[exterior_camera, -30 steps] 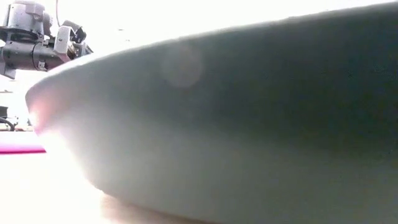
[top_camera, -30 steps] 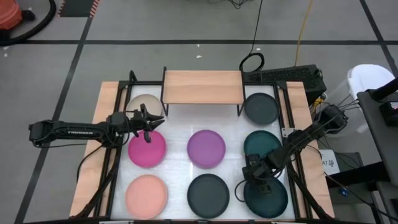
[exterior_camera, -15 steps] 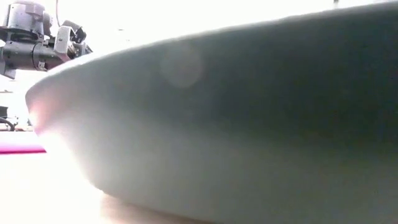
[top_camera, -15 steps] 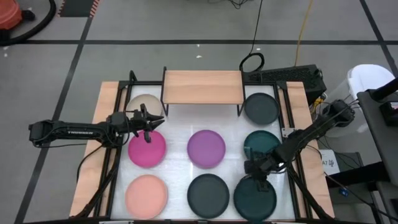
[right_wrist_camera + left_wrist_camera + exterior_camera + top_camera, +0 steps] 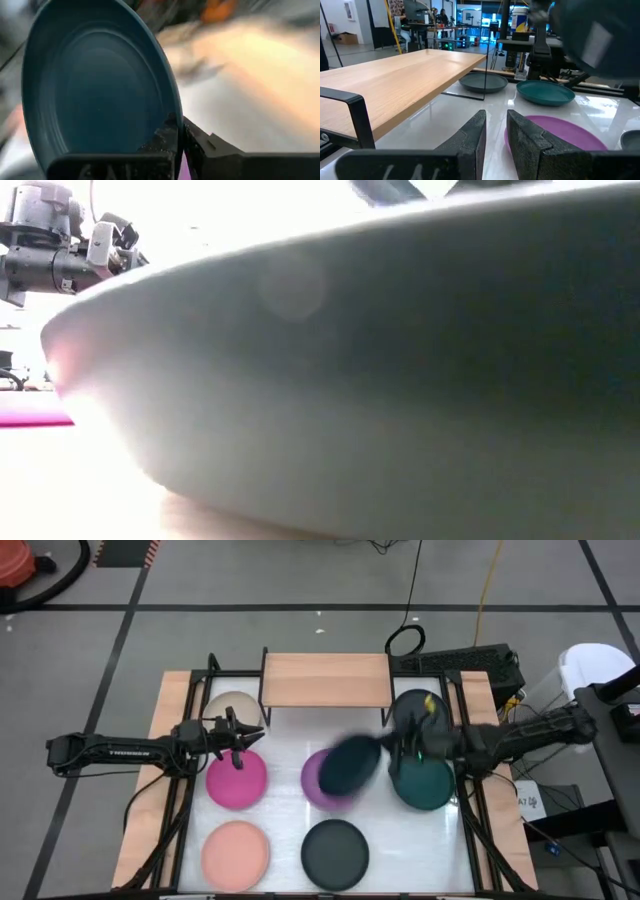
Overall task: Place and stack plates onto a shelf
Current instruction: Put the bottom dark green plate on the shelf, then stack the purple plate on top of the dark green plate on the shelf
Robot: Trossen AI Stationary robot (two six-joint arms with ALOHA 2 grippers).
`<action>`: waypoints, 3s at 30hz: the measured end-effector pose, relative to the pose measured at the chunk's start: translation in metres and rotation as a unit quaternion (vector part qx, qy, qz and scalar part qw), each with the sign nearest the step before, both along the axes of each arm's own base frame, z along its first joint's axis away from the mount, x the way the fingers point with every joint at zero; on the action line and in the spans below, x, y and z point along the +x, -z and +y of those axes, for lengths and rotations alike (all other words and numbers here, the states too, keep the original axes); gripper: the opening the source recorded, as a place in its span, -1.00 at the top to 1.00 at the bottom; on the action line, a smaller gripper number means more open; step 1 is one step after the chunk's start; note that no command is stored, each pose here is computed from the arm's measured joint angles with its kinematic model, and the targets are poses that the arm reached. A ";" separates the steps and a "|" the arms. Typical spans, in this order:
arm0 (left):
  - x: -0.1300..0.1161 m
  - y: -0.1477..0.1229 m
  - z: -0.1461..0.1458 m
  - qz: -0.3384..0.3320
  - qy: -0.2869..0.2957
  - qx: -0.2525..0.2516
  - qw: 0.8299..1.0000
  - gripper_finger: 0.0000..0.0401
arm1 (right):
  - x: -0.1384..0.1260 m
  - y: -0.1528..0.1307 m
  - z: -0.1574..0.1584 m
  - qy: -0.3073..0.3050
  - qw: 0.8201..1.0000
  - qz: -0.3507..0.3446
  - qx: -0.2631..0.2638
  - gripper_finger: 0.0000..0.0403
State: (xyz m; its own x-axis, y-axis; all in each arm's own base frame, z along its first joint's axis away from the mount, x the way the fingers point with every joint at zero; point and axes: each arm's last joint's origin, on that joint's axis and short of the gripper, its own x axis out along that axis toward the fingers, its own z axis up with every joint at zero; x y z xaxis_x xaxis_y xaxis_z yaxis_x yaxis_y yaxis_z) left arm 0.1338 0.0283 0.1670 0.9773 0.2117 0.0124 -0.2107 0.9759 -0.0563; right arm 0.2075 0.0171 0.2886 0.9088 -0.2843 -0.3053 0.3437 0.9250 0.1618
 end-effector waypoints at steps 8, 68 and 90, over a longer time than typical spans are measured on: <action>0.000 0.000 0.000 0.000 0.000 0.000 1.000 0.60 | 0.010 -0.039 -0.094 0.178 0.953 -0.240 -0.038 1.00; 0.000 0.000 0.000 0.000 -0.001 0.000 1.000 0.60 | 0.131 -0.040 -0.229 -0.021 0.993 -0.088 0.081 0.46; 0.000 -0.003 0.000 -0.016 0.000 -0.007 1.000 0.60 | -0.016 0.024 -0.027 -0.292 0.917 -0.270 0.013 0.46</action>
State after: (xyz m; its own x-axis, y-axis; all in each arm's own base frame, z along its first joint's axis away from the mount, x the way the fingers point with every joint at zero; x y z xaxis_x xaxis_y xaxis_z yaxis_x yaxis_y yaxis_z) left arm 0.1337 0.0283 0.1699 0.9763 0.2122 0.0417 -0.2086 0.9750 -0.0764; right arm 0.1915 -0.0104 0.2645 0.9245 0.3002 0.2348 -0.3459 0.9195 0.1867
